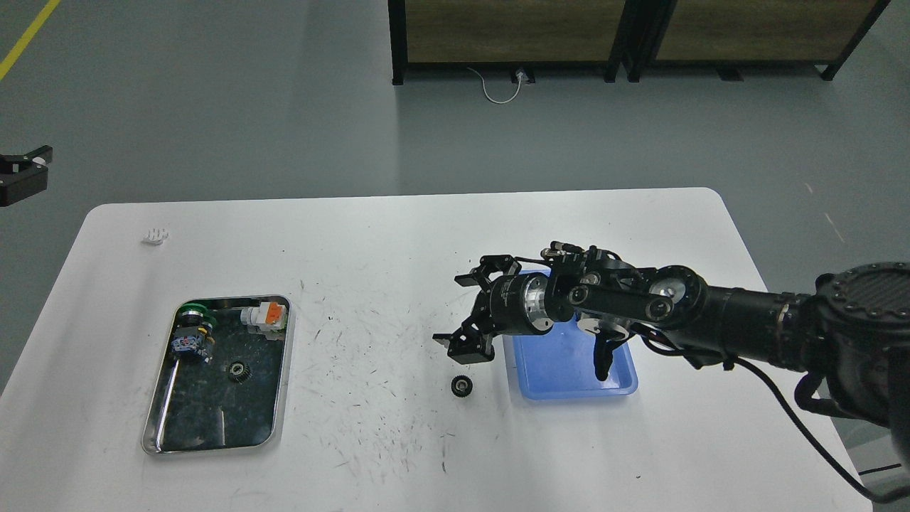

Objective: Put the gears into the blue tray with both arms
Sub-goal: 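Reach the right gripper to the black gear beside the blue tray, then grasp the black gear with the right gripper and lift it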

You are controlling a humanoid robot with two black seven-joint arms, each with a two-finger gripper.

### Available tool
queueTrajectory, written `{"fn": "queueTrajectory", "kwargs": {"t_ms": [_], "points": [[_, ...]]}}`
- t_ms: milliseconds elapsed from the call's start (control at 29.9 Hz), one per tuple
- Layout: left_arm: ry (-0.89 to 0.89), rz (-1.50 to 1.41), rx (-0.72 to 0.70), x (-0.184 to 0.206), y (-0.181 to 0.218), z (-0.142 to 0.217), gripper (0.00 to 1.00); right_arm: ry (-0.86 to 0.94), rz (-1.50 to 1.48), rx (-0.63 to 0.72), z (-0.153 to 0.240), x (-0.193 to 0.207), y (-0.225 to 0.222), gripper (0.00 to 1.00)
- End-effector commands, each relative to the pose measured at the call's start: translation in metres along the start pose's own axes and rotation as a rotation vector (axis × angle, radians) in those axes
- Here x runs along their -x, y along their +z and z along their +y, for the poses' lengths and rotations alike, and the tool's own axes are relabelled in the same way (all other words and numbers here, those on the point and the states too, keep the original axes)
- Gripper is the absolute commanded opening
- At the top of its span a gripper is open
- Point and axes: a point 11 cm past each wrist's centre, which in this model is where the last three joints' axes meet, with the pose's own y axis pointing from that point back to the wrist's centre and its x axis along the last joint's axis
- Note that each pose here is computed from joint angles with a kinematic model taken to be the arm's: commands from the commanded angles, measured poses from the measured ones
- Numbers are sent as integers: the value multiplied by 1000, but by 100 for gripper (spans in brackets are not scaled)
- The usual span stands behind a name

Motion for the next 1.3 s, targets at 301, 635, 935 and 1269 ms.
{"fn": "queueTrajectory", "kwargs": {"t_ms": [301,635,935,1269], "points": [[14,-5,-8,-8,-2,5,98,-59,-33,45,-10,30,23,100],[17,-8,-14,-9,-4,6,98,-64,-66,78,-12,40,40,100],[18,-8,-13,-9,-4,6,98,-61,-78,70,-14,44,42,95],[25,-13,-19,-12,-5,8,98,-71,-80,72,-12,43,43,76]]}}
